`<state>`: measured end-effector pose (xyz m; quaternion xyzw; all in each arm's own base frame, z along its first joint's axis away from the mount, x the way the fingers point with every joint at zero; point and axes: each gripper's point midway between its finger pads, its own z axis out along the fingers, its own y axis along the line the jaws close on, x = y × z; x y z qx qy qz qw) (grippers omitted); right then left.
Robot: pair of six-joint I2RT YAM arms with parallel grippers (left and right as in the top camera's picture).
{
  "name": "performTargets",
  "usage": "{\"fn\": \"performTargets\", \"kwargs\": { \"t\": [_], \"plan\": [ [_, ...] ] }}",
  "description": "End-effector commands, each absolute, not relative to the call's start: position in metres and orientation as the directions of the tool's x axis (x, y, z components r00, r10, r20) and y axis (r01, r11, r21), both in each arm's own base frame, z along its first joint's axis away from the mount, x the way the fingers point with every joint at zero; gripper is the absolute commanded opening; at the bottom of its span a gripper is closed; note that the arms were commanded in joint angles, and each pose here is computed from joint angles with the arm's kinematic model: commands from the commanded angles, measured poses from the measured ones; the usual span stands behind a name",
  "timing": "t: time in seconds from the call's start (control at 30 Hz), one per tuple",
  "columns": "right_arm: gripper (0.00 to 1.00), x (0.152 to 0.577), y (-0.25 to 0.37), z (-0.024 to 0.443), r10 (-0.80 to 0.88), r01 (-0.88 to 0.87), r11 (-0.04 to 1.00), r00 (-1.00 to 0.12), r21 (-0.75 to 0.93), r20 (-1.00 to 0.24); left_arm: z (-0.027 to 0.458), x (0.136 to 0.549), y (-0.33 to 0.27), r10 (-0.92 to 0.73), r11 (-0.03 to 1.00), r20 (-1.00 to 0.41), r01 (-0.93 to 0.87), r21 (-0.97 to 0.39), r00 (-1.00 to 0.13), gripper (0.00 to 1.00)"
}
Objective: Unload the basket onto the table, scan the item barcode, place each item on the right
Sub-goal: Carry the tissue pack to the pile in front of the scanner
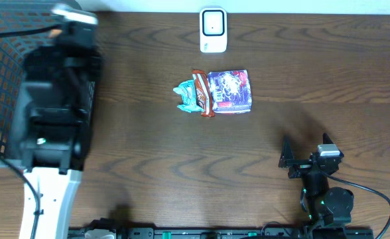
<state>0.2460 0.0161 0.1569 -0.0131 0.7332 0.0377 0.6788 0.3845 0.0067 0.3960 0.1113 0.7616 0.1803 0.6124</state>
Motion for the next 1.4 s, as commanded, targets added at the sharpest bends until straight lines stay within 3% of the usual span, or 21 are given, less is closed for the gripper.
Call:
{"fn": "performTargets", "kwargs": {
  "t": [0.0, 0.17, 0.33, 0.57, 0.63, 0.7, 0.73, 0.83, 1.07, 1.37],
  "plan": [
    [0.99, 0.246, 0.013, 0.156, 0.018, -0.059, 0.998, -0.079, 0.022, -0.997, 0.370, 0.396, -0.054, 0.245, 0.967, -0.940, 0.132, 0.219, -0.239, 0.07],
    [0.99, 0.246, 0.013, 0.156, 0.018, -0.059, 0.998, -0.079, 0.022, -0.997, 0.301, 0.415, -0.109, 0.123, 0.971, -0.895, 0.239, 0.019, -0.429, 0.07],
    [0.99, 0.246, 0.013, 0.156, 0.018, -0.059, 0.998, -0.079, 0.022, -0.997, 0.217, 0.423, -0.145, 0.214, 0.951, -0.771, 0.307, 0.024, -0.600, 0.07],
    [0.99, 0.246, 0.013, 0.156, 0.018, -0.059, 0.998, -0.079, 0.022, -0.997, 0.130, 0.433, -0.142, 0.281, 0.955, -0.619, 0.278, 0.104, -0.733, 0.09],
    [0.99, 0.246, 0.013, 0.156, 0.018, -0.059, 0.998, -0.079, 0.022, -0.997, 0.113, 0.429, -0.142, 0.292, 0.953, -0.577, 0.284, 0.107, -0.763, 0.24],
    [0.99, 0.246, 0.013, 0.156, 0.018, -0.059, 0.998, -0.079, 0.022, -0.997, 0.102, 0.424, -0.142, 0.305, 0.949, -0.543, 0.294, 0.111, -0.782, 0.24],
    [0.99, 0.246, 0.013, 0.156, 0.018, -0.059, 0.998, -0.079, 0.022, -0.997, 0.098, 0.420, -0.142, 0.313, 0.947, -0.523, 0.299, 0.112, -0.793, 0.32],
    [0.99, 0.246, 0.013, 0.156, 0.018, -0.059, 0.998, -0.079, 0.022, -0.997, 0.101, 0.418, -0.142, 0.313, 0.947, -0.525, 0.300, 0.113, -0.792, 0.79],
    [0.99, 0.246, 0.013, 0.156, 0.018, -0.059, 0.998, -0.079, 0.022, -0.997, 0.133, 0.410, -0.141, 0.297, 0.950, -0.567, 0.299, 0.092, -0.768, 0.92],
    [0.99, 0.246, 0.013, 0.156, 0.018, -0.059, 0.998, -0.079, 0.022, -0.997, 0.141, 0.366, -0.124, 0.071, 0.996, -0.469, 0.092, -0.022, -0.880, 0.98]
  ]
}}
